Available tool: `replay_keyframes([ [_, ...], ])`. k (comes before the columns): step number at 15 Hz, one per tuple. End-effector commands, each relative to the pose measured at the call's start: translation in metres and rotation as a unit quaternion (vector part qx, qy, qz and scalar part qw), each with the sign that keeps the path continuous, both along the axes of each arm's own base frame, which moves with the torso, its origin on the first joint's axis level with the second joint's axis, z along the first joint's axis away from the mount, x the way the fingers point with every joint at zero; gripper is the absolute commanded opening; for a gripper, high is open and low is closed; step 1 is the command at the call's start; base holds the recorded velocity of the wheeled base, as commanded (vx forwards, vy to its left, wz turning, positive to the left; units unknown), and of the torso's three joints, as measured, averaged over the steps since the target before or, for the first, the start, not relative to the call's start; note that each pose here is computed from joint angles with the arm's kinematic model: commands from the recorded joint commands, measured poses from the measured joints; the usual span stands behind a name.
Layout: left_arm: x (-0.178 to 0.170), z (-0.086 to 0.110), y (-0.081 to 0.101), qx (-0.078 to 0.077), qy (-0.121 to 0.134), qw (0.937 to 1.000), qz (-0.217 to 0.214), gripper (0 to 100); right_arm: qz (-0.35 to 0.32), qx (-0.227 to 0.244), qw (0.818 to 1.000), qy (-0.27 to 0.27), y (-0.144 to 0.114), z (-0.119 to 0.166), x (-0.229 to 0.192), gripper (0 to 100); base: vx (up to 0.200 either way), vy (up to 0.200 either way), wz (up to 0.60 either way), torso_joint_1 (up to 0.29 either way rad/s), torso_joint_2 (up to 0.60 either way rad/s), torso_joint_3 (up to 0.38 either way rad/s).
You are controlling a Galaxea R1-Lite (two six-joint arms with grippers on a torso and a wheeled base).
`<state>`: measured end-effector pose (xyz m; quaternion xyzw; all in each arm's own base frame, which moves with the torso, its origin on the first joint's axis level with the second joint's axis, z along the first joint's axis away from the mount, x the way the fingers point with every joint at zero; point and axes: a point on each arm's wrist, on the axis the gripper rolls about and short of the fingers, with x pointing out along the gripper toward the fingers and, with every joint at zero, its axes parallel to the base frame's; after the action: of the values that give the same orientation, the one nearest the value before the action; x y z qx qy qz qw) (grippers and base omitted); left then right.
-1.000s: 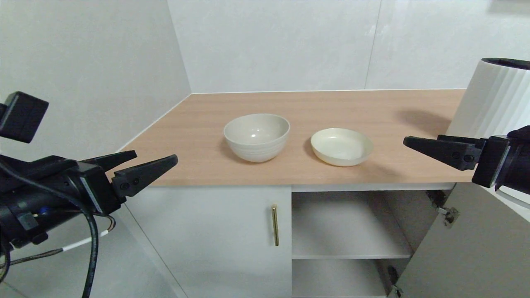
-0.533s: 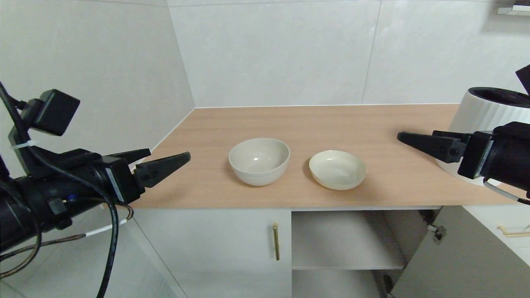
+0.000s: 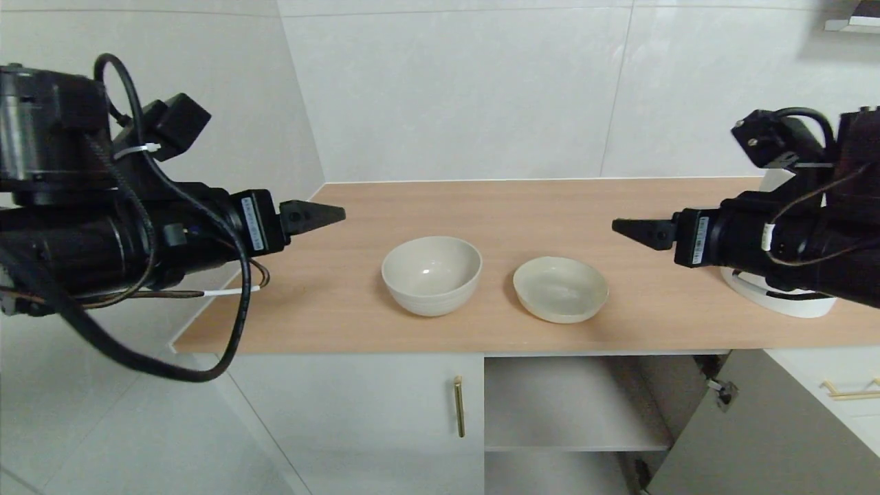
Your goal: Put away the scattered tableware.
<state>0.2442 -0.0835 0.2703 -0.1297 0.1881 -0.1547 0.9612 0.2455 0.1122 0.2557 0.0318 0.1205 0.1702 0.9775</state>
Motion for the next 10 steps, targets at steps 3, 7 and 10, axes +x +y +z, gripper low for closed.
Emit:
replay_keyframes([
  [3, 0.026, -0.013, -0.033, 0.013, 0.061, 0.9979, 0.021, 100, -0.038, 0.002, 0.999, 0.034, 0.009, 0.004, 0.014, 100, 0.0, 0.0, 0.0, 0.0, 0.0, 0.0],
  [7, 0.073, -0.053, -0.059, 0.047, 0.101, 0.989, 0.098, 100, -0.081, -0.008, 0.995, 0.066, 0.018, -0.01, 0.031, 100, 0.0, 0.0, 0.0, 0.0, 0.0, 0.0],
  [10, 0.083, -0.062, -0.063, 0.05, 0.108, 0.988, 0.099, 100, -0.083, -0.008, 0.994, 0.065, 0.018, -0.011, 0.032, 100, 0.0, 0.0, 0.0, 0.0, 0.0, 0.0],
])
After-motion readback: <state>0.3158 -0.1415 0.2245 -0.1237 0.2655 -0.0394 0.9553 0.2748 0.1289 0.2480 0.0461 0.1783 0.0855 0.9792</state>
